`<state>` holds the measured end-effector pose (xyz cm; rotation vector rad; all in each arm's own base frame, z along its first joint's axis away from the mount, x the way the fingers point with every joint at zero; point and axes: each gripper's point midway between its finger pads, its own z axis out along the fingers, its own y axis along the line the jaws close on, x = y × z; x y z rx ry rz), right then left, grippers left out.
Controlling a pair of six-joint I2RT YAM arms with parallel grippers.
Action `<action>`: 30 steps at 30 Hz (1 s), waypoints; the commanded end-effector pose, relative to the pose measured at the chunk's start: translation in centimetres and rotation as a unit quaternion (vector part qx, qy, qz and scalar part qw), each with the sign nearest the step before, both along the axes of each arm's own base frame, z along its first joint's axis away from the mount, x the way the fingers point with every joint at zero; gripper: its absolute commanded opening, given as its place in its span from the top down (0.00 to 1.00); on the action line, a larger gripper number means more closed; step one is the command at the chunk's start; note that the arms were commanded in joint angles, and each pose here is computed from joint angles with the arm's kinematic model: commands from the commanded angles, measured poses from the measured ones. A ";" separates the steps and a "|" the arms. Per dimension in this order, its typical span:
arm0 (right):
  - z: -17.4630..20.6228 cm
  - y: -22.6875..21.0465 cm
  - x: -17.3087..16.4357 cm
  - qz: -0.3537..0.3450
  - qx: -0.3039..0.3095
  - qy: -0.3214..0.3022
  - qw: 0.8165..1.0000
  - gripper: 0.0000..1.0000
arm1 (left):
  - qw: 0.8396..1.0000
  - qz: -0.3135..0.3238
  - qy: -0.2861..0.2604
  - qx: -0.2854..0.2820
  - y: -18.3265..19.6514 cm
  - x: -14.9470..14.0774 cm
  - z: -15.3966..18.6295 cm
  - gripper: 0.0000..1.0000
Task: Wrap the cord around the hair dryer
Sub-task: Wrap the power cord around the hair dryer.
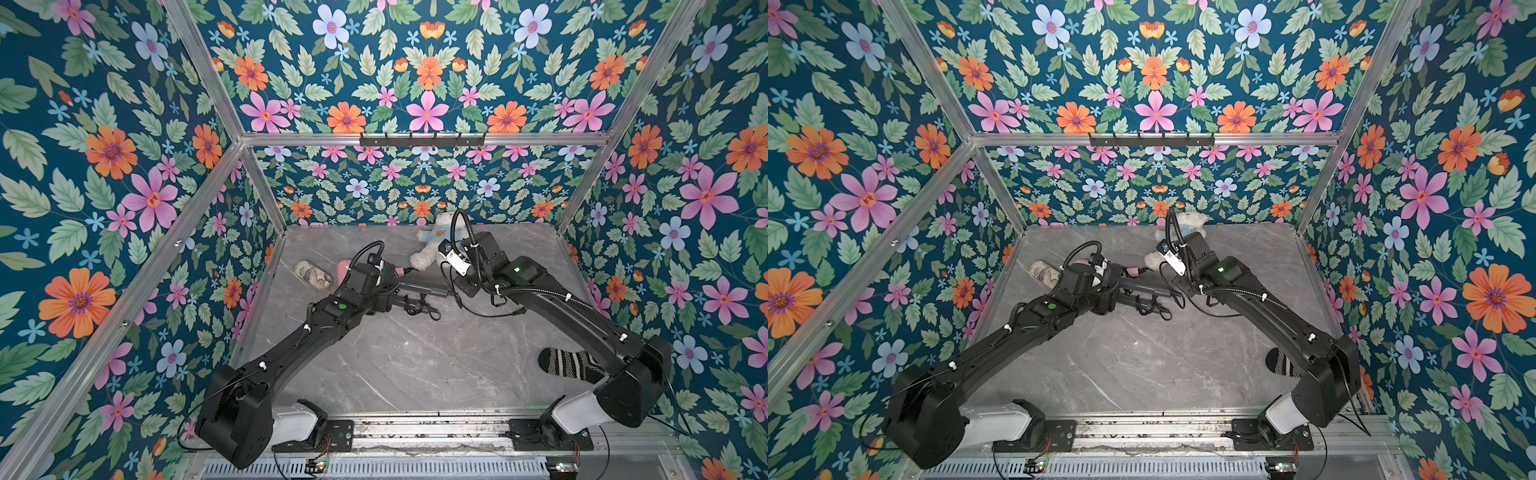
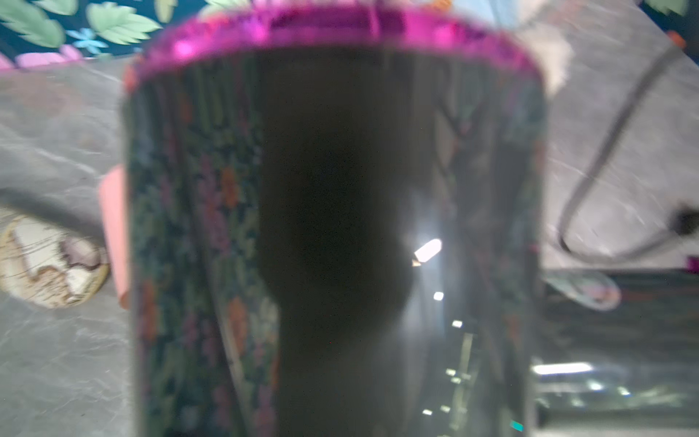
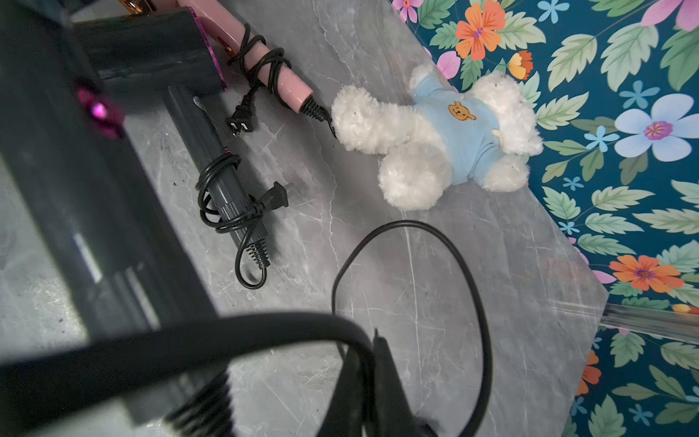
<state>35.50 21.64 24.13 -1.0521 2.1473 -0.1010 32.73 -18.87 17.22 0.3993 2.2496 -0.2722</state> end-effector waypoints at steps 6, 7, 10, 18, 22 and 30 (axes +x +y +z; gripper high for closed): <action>-0.6 1.8 -1.1 0.050 0.032 0.026 0.998 1.00 | 0.987 -0.132 -0.026 -0.092 -4.4 -2.3 2.3 1.00; -0.7 2.2 -1.1 0.055 0.038 0.030 0.997 1.00 | 0.984 -0.144 -0.025 -0.104 -4.9 -2.6 2.5 1.00; -1.3 3.0 -0.6 0.062 0.051 0.040 0.996 1.00 | 0.968 -0.199 -0.017 -0.155 -6.8 -4.1 3.1 1.00; -5.5 4.7 1.2 0.037 0.083 0.118 0.989 1.00 | 0.913 -0.236 -0.086 -0.321 -8.5 -6.0 7.8 1.00; -6.7 4.5 1.3 0.009 0.119 0.150 0.981 1.00 | 0.921 -0.112 -0.110 -0.357 -6.1 -3.1 8.4 1.00; -9.0 3.7 -1.0 -0.017 0.124 0.198 0.972 1.00 | 0.904 0.096 -0.144 -0.392 -0.6 0.6 8.3 1.00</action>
